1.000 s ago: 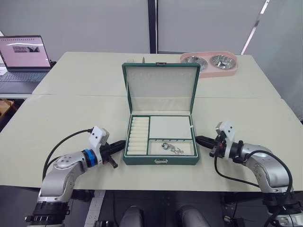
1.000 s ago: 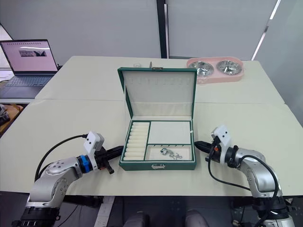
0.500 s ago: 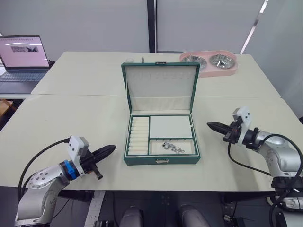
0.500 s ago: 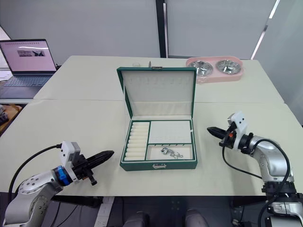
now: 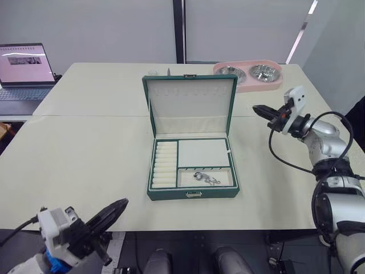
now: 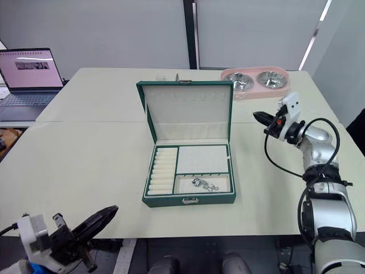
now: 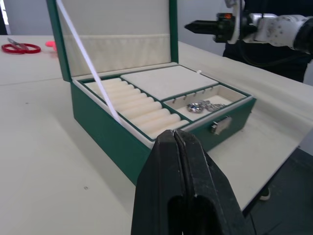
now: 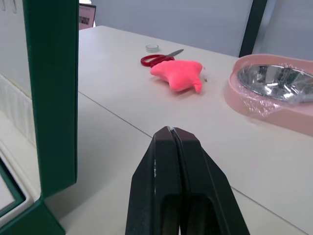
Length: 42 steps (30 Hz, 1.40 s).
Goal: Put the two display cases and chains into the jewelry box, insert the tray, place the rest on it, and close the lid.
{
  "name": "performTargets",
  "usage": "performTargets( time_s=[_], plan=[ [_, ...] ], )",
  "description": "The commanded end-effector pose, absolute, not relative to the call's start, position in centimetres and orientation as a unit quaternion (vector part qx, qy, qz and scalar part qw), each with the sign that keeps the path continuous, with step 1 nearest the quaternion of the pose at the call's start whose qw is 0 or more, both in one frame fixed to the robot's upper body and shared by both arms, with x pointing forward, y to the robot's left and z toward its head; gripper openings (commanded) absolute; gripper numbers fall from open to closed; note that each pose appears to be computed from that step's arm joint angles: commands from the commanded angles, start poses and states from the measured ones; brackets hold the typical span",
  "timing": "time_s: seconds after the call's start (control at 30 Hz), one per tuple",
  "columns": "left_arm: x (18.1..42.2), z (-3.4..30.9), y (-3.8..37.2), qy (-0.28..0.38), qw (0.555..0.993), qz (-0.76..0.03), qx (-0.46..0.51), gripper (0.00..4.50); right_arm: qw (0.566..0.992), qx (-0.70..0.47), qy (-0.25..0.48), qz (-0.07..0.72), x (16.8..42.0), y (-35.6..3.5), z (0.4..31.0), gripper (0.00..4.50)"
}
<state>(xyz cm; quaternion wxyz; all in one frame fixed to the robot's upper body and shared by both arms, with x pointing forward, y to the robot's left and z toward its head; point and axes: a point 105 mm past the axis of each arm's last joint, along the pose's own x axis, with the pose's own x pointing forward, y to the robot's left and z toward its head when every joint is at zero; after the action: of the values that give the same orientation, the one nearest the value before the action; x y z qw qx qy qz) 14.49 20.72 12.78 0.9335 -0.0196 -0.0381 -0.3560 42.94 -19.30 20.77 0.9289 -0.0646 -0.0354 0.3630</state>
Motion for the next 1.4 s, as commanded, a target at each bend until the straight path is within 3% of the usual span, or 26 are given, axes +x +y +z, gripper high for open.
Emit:
performTargets(
  time_s=[0.03, 0.53, 0.8, 1.07, 1.4],
  plan=[
    [13.7, 13.7, 20.7, -0.063, 0.935, -0.349, -0.014, 0.0, 0.928, -0.08, -0.059, 0.358, 43.8, -18.6, 22.4, 0.03],
    [13.2, 16.4, 20.8, -0.089, 0.934, -0.346, -0.025, 0.0, 0.921, -0.095, -0.062, 0.373, 44.5, -16.9, 22.9, 0.03],
    [13.4, 17.0, 20.3, -0.133, 0.937, -0.321, -0.03, 0.0, 0.921, -0.097, -0.058, 0.372, 44.6, -16.8, 22.8, 0.03],
    [12.7, 16.4, 20.0, -0.127, 0.94, -0.312, -0.047, 0.0, 0.917, -0.099, -0.063, 0.382, 44.7, -15.9, 23.1, 0.03],
    [12.2, 16.2, 19.9, -0.122, 0.939, -0.317, -0.047, 0.0, 0.885, -0.041, -0.088, 0.456, 43.4, -14.6, 24.4, 0.03]
  ],
)
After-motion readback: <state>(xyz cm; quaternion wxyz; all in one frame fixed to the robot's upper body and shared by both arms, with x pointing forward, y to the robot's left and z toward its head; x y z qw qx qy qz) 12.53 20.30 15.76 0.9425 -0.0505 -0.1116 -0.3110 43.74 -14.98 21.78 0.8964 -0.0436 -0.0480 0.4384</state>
